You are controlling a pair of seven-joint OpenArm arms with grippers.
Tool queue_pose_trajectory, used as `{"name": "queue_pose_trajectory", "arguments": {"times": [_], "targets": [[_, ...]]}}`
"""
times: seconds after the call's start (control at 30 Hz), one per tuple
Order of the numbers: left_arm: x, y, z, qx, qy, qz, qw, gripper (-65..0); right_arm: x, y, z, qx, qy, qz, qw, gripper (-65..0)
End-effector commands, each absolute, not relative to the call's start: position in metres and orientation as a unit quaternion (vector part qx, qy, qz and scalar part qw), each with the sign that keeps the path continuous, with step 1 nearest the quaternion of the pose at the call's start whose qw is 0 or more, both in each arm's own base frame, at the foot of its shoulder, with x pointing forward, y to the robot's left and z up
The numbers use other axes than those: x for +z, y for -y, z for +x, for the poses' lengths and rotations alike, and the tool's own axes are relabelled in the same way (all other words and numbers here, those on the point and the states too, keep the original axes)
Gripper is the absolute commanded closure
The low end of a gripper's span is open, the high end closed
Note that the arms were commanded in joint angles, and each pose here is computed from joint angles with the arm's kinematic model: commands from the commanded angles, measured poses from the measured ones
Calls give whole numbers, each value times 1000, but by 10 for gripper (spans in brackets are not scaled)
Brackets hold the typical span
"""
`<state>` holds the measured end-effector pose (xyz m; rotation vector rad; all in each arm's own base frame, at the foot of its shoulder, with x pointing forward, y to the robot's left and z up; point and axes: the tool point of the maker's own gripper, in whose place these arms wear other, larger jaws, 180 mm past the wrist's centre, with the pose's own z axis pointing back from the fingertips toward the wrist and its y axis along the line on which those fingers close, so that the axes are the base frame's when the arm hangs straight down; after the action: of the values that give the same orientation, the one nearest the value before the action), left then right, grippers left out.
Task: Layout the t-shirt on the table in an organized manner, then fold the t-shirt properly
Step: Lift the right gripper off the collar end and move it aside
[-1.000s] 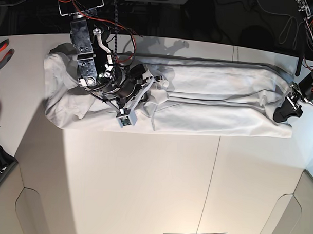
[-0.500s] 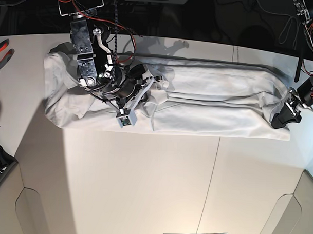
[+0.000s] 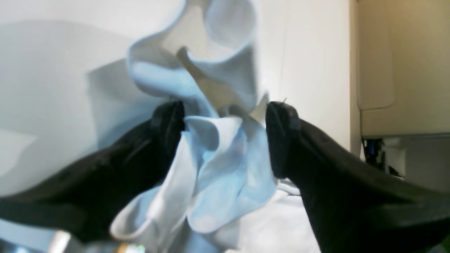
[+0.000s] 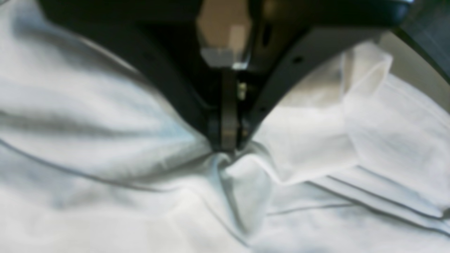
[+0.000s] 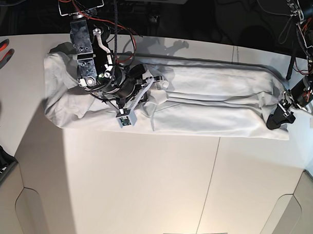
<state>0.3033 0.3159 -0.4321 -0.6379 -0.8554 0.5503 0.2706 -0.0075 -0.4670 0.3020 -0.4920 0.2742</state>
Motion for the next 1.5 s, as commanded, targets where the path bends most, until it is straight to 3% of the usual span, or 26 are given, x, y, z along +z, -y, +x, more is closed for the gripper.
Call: {"name": "queue_pose_trajectory", "arguments": {"times": [0.0,0.2,0.73,1.23,1.47], "targets": [[-415,-323,316,251,429,-302,814,-379,-469,17,271,138,234,127,954,0],[-412,-322,317,256,435,-307,807,0,-467,17,272,139,235,127,954,0],[-388,-330,327,251,463,-319,788,0,-346,16,315,153,378,118,905,0],[-316,-284,339,145,478,-403,767,0,-363,99,313,94,339,-2,936,0],[-319,-264,331,130,448,-441,767,0,-376,126,297,35,319,26,947,0]]}}
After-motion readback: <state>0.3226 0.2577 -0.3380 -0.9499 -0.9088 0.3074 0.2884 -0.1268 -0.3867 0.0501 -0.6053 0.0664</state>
